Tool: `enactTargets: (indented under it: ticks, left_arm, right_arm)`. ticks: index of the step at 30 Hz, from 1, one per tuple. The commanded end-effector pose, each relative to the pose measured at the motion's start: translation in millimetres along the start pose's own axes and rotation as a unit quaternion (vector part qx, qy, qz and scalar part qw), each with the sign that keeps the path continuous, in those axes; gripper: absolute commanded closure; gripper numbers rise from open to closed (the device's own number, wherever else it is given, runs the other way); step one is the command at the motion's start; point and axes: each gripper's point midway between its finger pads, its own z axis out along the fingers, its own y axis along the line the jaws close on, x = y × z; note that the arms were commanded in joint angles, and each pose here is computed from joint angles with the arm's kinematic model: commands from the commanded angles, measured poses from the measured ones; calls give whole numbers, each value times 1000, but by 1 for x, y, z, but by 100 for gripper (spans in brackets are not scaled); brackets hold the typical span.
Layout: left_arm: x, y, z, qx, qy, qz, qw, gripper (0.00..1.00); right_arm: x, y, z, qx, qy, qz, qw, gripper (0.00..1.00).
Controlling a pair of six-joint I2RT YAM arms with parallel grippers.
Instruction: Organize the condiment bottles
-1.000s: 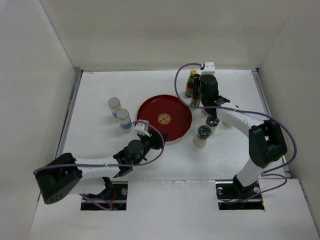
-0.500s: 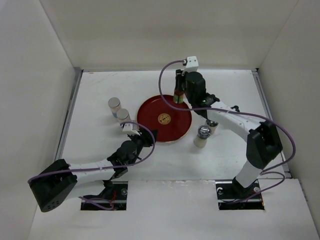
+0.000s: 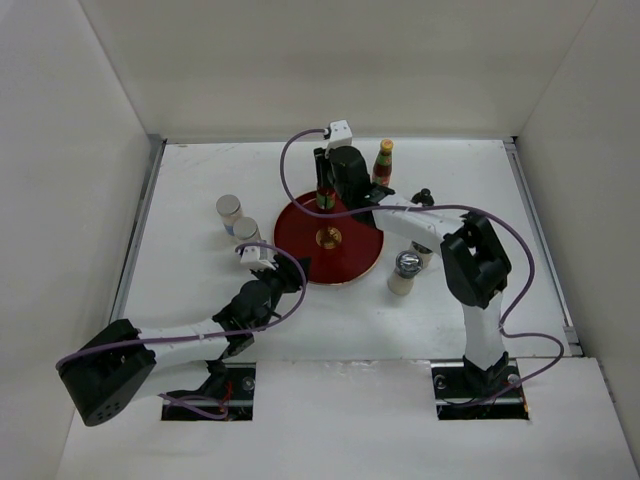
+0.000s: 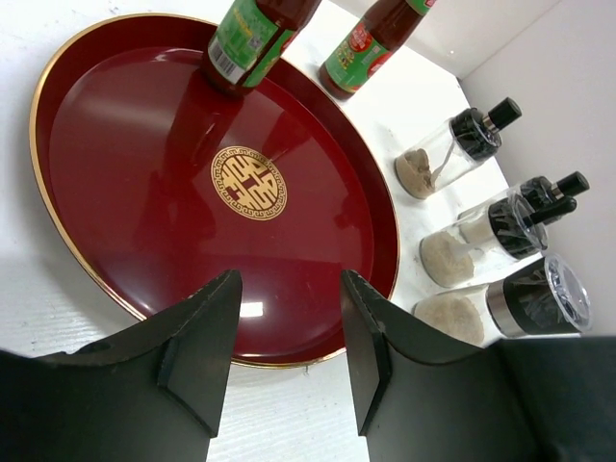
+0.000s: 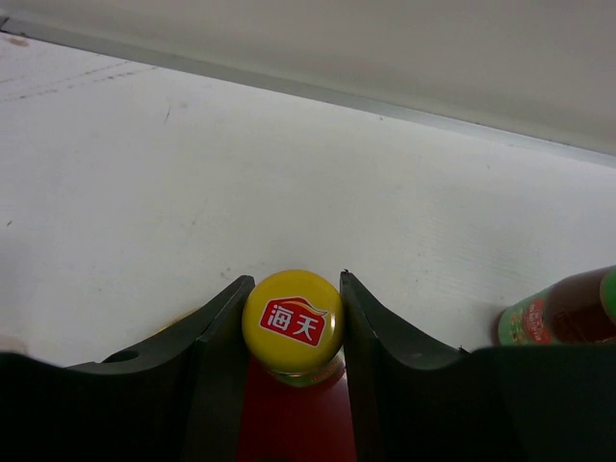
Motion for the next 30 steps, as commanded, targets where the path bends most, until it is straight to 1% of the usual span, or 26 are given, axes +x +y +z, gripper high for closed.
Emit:
enactTargets:
  ticks: [1, 5, 8, 11, 12, 17, 22, 24, 26, 30]
  left_arm:
    - [-13, -4, 0, 10, -24, -23, 999, 57]
    - [-11, -3, 1, 8, -22, -24, 999, 56]
    - [-11, -2, 1, 7, -22, -24, 999, 56]
    - [-10, -3, 1, 9, -20, -24, 999, 56]
    - [-10, -3, 1, 9, -21, -24, 999, 56]
    - [-11, -4, 1, 10, -22, -26, 999, 56]
    - [-12, -4, 0, 11, -23, -28, 999, 56]
    - [-12, -3, 0, 10, -23, -28, 999, 56]
    - [-12, -3, -1, 10, -23, -28, 999, 56]
    - [-13, -3, -1, 11, -24, -28, 999, 56]
  right_arm:
    - [-100, 9, -9, -14, -123, 57, 991, 72]
    - [-86, 10, -5, -15, -110, 58, 992, 70]
    - [-69, 11, -3, -17, -96, 59, 994, 60]
    - [-61, 10, -4, -18, -89, 63, 994, 55]
    - [-59, 10, -6, -18, -88, 66, 994, 52]
    - [-67, 9, -13, -22, -94, 69, 993, 35]
    - [-93, 7, -30, -33, -115, 77, 990, 26]
    - [-105, -1, -41, -31, -125, 83, 988, 25]
    - [-115, -21, -49, -18, -136, 89, 987, 25]
    - [-118, -80, -51, 37, -140, 94, 985, 26]
